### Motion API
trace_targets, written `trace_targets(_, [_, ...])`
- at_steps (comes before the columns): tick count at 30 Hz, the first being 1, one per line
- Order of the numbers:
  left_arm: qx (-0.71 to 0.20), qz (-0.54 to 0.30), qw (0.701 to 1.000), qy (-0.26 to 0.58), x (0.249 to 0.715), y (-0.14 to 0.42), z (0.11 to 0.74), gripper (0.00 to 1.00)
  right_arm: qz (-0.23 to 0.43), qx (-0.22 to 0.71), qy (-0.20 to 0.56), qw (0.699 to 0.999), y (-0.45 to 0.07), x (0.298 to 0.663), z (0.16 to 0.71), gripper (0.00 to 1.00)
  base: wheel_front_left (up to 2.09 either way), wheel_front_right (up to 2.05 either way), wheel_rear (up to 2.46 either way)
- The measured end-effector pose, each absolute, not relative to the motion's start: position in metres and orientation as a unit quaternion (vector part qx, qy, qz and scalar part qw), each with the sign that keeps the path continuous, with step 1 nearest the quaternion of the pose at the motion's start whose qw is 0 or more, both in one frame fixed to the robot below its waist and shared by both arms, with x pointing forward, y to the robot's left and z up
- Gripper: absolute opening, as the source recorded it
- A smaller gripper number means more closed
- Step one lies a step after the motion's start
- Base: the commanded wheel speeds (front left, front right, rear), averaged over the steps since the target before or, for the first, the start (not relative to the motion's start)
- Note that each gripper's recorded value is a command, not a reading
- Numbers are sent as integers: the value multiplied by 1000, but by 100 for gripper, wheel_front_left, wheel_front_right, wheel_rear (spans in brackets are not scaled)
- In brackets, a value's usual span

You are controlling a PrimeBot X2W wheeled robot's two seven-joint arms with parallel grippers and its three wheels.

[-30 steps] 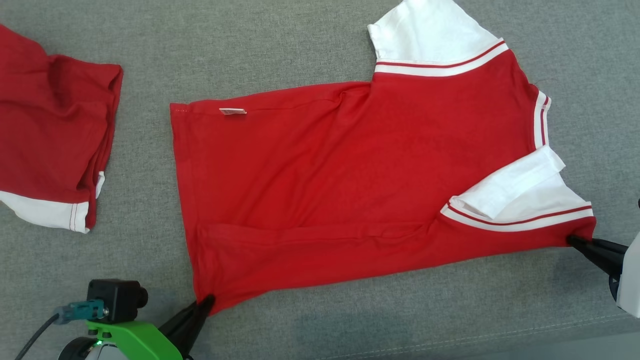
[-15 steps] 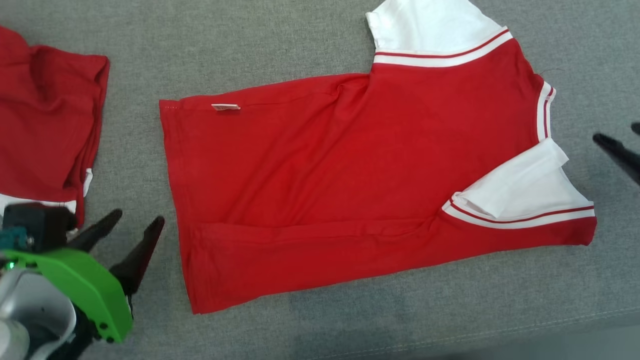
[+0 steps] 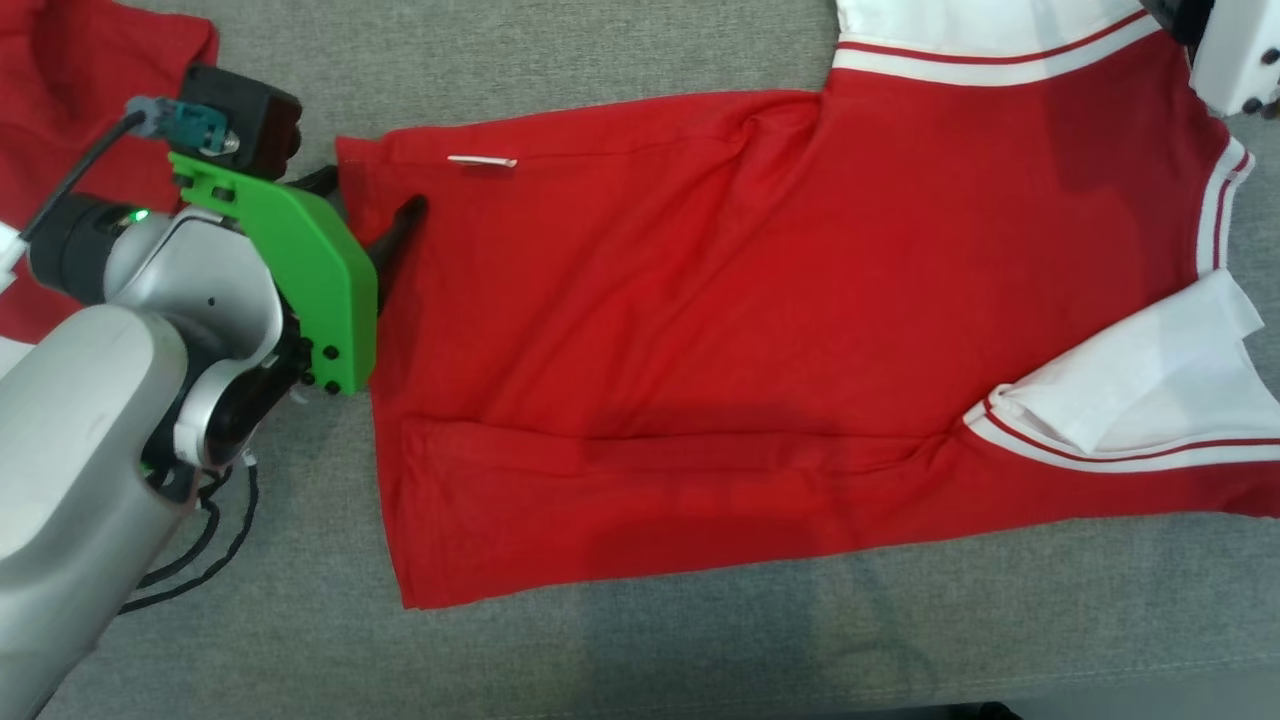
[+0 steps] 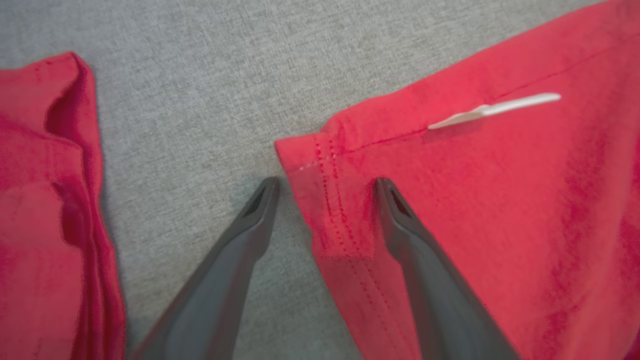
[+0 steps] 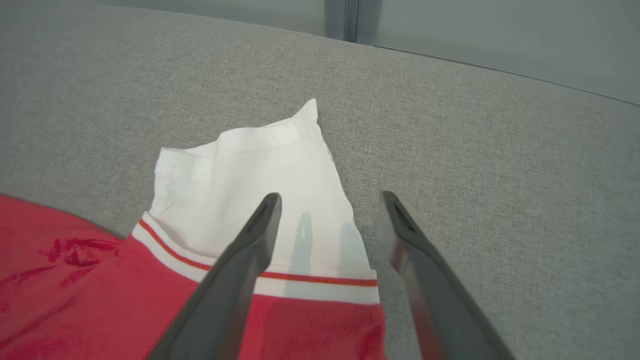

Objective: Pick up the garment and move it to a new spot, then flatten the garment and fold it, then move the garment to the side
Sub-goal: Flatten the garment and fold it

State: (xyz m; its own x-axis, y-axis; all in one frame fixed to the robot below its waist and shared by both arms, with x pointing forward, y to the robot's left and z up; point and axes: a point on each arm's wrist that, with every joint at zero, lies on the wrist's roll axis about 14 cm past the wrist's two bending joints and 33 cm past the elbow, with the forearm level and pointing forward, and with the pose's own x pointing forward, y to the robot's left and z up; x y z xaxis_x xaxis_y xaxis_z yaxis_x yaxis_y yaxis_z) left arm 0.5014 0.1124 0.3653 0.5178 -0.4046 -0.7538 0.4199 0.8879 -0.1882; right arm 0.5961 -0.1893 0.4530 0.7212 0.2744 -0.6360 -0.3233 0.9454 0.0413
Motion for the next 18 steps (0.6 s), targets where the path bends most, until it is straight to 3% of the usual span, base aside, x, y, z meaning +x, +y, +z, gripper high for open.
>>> trace_targets(6, [1,-233,869,437,505,108,358,100,166,-46,349,921,-172,620,433,100,0,0,0])
trace_targets(7, [1,-232,869,437,506,108,357,77,164,-45,349,921,-172,623,430,100,0,0,0])
trace_targets(8, [2,-233,870,435,506,108,357,46,165,-43,349,922,-170,626,428,100,0,0,0])
trace_targets(9, [0,-232,870,435,506,108,356,35,166,-39,346,923,-167,629,427,100,0,0,0])
trace_targets(10, [-1,-232,871,434,506,108,357,0,166,-36,347,922,-165,630,425,100,0,0,0])
trace_targets(18, [-6,-238,869,434,505,104,354,0,158,-32,357,920,-163,641,406,100,0,0,0])
